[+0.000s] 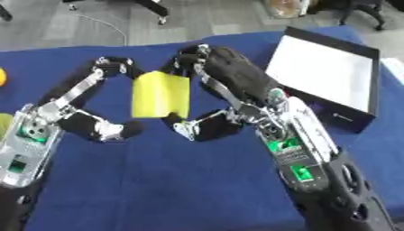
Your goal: Pick up the objects with one hand, pass them to the other hand, and then place them into the box on the other side of the table.
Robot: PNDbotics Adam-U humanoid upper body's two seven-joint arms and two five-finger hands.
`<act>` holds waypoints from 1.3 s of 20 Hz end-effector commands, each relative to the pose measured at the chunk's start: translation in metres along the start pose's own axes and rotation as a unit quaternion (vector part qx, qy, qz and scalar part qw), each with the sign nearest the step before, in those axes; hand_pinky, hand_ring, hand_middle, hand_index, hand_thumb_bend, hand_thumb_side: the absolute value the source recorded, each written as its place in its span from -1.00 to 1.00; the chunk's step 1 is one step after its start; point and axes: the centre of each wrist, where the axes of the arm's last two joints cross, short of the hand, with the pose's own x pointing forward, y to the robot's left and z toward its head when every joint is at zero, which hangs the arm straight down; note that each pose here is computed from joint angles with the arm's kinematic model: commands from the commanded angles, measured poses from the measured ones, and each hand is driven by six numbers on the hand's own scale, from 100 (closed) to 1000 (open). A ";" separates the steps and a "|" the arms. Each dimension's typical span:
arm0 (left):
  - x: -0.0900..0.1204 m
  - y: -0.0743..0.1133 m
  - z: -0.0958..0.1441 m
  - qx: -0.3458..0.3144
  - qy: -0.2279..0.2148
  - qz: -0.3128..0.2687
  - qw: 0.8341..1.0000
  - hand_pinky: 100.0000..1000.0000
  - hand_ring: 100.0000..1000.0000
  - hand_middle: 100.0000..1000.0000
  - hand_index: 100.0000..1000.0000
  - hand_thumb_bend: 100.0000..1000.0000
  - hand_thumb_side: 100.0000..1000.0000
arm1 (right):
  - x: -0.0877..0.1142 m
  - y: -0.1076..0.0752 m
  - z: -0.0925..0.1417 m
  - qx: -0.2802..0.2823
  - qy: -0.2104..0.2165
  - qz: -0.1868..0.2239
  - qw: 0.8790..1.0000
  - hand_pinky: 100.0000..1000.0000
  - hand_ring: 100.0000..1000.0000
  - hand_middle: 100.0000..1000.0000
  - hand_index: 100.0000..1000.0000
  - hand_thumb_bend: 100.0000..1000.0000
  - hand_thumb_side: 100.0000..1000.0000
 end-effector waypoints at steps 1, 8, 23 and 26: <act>0.007 -0.004 -0.009 -0.009 -0.021 0.000 1.000 0.56 0.14 0.25 0.35 0.04 0.08 | -0.003 -0.010 -0.002 -0.019 0.006 0.010 1.000 0.08 0.01 -0.78 -0.26 -1.00 -1.00; 0.006 -0.005 -0.011 0.005 -0.015 0.005 1.000 0.56 0.14 0.26 0.37 0.04 0.08 | -0.003 -0.009 -0.002 -0.017 0.004 0.003 1.000 0.07 0.01 -0.78 -0.27 -1.00 -1.00; 0.003 -0.006 -0.014 0.063 0.011 0.005 0.998 0.56 0.16 0.27 0.37 0.01 0.08 | -0.003 -0.009 -0.003 -0.016 -0.004 -0.015 1.000 0.06 0.01 -0.81 -0.30 -1.00 -1.00; 0.002 -0.007 -0.015 0.079 0.015 0.004 0.997 0.56 0.17 0.28 0.38 0.02 0.07 | -0.003 -0.009 -0.003 -0.016 -0.005 -0.017 1.000 0.06 0.01 -0.81 -0.30 -1.00 -1.00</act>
